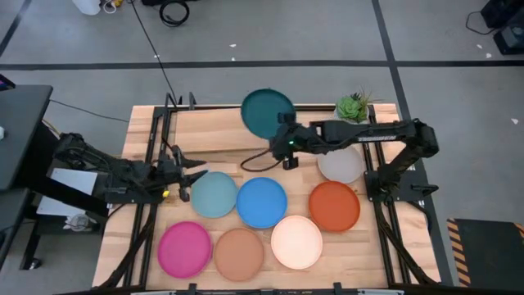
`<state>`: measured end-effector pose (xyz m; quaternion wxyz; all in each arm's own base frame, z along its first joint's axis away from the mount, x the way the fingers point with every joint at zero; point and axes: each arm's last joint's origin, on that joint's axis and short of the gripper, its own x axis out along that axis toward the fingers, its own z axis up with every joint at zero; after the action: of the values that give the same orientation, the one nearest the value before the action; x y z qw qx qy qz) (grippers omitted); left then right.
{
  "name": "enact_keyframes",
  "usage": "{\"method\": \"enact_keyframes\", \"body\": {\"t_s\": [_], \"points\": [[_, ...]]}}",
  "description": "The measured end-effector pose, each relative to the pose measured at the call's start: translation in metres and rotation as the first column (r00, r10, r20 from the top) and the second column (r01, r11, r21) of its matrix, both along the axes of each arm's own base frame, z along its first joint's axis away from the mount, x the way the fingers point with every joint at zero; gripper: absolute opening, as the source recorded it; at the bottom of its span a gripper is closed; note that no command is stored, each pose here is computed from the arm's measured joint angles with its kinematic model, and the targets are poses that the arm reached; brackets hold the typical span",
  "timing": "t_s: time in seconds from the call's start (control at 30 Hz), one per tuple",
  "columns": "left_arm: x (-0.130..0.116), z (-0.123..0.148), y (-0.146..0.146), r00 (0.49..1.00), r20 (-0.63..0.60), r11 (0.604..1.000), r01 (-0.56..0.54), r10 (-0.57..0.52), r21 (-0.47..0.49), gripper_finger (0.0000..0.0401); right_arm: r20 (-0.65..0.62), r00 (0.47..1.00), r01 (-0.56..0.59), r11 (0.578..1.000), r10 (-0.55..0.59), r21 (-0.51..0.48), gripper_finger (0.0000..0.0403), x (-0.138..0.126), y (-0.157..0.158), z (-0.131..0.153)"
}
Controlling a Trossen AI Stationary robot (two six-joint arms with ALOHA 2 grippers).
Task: Place and stack plates onto a shelf
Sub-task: Put the dark blue green plate on the shelf
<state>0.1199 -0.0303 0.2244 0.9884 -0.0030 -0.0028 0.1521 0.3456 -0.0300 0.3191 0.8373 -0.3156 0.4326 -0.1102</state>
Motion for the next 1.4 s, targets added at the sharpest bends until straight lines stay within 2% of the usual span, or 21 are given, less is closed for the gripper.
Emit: {"method": "enact_keyframes", "body": {"t_s": [0.27,0.43,0.57,0.73,0.93,1.1,1.23,1.4], "points": [[-0.002,0.04,0.001,0.978,-0.205,1.0,-0.025,0.025,0.003,0.0141,-0.096,0.991,-0.103,0.992,0.095,-0.078,0.0024,0.051,-0.003,-0.013],[-0.007,0.051,0.003,0.969,-0.244,1.0,-0.027,0.029,0.013,0.0141,-0.102,0.978,-0.186,0.983,0.184,-0.01,0.0024,0.074,-0.01,-0.021],[-0.008,0.052,0.004,0.965,-0.261,0.999,-0.025,0.031,0.026,0.0141,-0.136,0.97,-0.203,0.979,0.203,0.015,0.0024,0.086,-0.019,-0.038],[-0.009,0.049,0.004,0.959,-0.282,0.999,-0.026,0.034,0.033,0.0141,-0.168,0.968,-0.177,0.981,0.189,0.081,0.0024,0.097,-0.034,-0.067],[-0.009,0.049,0.004,0.958,-0.284,0.999,-0.026,0.034,0.034,0.0141,-0.201,0.972,-0.1,0.989,0.121,0.11,0.0025,0.105,-0.057,-0.099],[-0.009,0.048,0.004,0.954,-0.299,0.999,-0.025,0.036,0.04,0.0141,-0.174,0.983,-0.032,0.988,0.059,0.153,0.0025,0.104,-0.077,-0.104],[-0.009,0.048,0.004,0.953,-0.299,0.999,-0.025,0.036,0.039,0.0141,-0.163,0.984,-0.03,0.975,0.067,0.218,0.0025,0.102,-0.086,-0.108],[-0.009,0.047,0.004,0.951,-0.308,0.999,-0.026,0.037,0.039,0.0141,-0.179,0.982,-0.023,0.972,0.066,0.233,0.0028,0.103,-0.089,-0.114]]}}
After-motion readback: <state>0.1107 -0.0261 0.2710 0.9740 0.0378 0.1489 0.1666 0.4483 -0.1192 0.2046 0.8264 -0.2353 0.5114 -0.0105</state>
